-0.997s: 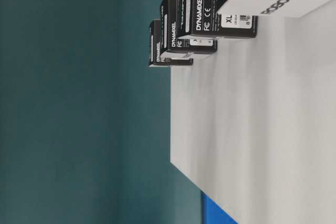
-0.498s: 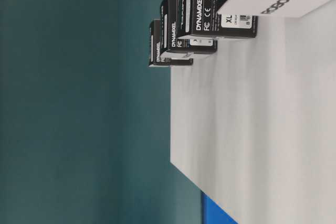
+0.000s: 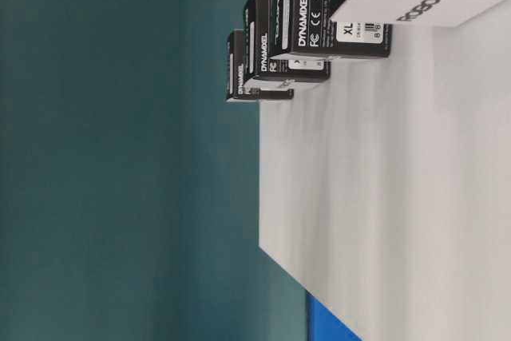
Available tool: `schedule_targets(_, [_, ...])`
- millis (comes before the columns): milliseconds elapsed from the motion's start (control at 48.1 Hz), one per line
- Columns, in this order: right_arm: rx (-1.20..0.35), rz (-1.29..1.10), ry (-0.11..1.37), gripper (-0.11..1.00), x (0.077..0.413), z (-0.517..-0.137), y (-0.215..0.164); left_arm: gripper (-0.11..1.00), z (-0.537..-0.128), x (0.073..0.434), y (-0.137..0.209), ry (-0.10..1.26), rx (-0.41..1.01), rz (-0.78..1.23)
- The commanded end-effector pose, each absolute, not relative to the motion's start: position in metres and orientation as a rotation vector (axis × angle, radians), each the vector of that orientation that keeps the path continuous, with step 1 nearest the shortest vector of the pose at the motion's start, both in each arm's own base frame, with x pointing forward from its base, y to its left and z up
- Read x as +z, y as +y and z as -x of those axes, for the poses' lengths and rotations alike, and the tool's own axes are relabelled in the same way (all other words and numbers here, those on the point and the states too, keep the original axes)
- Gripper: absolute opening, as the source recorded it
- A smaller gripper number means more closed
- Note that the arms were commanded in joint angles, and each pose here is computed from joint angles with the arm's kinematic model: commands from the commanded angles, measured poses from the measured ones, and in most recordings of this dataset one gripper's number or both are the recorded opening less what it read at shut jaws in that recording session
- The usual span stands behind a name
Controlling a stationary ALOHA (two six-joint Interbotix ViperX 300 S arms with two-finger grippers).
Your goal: Place the box from the white plastic tray onto the white base.
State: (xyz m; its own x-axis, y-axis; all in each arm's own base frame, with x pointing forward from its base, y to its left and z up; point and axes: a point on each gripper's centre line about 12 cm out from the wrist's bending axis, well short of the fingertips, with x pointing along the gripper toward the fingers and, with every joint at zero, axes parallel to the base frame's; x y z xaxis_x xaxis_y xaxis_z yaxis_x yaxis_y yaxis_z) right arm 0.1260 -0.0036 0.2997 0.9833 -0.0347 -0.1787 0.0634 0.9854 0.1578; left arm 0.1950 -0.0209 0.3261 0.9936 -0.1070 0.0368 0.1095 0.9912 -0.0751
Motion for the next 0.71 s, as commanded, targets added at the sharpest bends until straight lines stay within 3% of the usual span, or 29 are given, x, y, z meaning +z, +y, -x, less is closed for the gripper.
schedule_targets(0, [-0.048,-0.160,0.163,0.99,0.3030,-0.1267,-0.0035,-0.07,-0.1960,0.3300,-0.0213,-0.045,-0.111,0.076])
schedule_targets(685, [-0.051,-0.154,0.172,0.99,0.3020,-0.1256,-0.0040,-0.07,-0.1963,0.3200,-0.0212,0.031,-0.107,0.081])
